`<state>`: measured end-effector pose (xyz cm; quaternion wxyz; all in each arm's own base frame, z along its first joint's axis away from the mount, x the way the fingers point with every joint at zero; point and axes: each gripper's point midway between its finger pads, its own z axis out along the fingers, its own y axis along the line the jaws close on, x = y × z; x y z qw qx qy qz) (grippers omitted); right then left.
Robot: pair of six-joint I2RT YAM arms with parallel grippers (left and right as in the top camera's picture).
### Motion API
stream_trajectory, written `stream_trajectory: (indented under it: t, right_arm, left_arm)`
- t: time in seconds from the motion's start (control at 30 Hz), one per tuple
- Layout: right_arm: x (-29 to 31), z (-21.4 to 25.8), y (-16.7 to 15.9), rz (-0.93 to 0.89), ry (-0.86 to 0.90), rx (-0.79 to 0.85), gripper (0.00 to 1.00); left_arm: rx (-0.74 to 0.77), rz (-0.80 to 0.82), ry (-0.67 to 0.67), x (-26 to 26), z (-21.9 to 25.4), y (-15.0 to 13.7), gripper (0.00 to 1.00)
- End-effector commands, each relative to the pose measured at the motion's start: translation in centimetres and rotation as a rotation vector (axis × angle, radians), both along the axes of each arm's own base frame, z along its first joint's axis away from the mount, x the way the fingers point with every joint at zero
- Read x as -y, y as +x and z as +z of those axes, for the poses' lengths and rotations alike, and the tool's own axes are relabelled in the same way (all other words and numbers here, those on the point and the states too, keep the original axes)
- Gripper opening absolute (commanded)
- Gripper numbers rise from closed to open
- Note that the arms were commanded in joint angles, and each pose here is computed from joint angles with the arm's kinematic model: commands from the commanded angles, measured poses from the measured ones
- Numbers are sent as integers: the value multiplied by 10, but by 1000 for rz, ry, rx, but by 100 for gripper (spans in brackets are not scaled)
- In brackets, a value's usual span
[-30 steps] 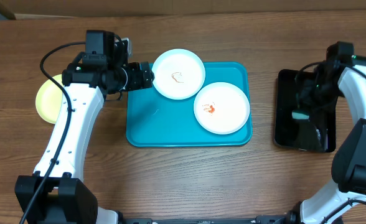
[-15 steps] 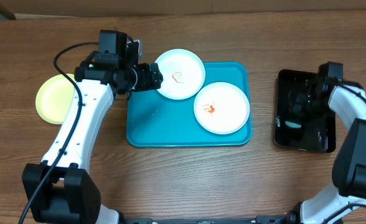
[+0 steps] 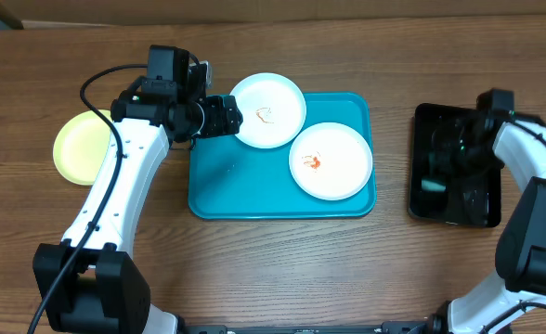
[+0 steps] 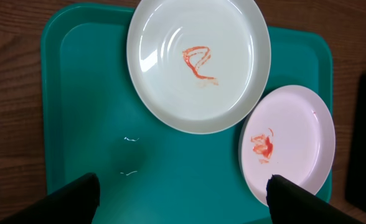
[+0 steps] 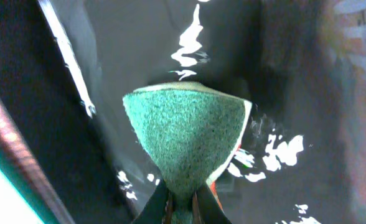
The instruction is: Clean dirty plates on tray and stack at the side
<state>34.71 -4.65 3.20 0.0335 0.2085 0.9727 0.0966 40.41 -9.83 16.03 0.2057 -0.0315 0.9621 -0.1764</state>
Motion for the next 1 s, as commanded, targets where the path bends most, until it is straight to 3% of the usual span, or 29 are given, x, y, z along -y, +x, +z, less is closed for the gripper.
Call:
stream_trajectory:
  t: [0.0, 0.17, 0.67, 0.97]
  right_arm:
    - [1, 36, 37, 5, 12, 112, 4]
    - [10, 40, 45, -1, -40, 133, 4]
    - [10, -36, -9, -7, -81, 16, 4]
    - [9, 28, 20, -4, -42, 43, 4]
  left_arm:
    - [2, -4, -11, 4, 2, 1, 87]
    - [-1, -2, -7, 3, 1, 1, 87]
    - [-11, -1, -3, 2, 0, -1, 87]
    - [-17, -1, -2, 2, -1, -3, 87]
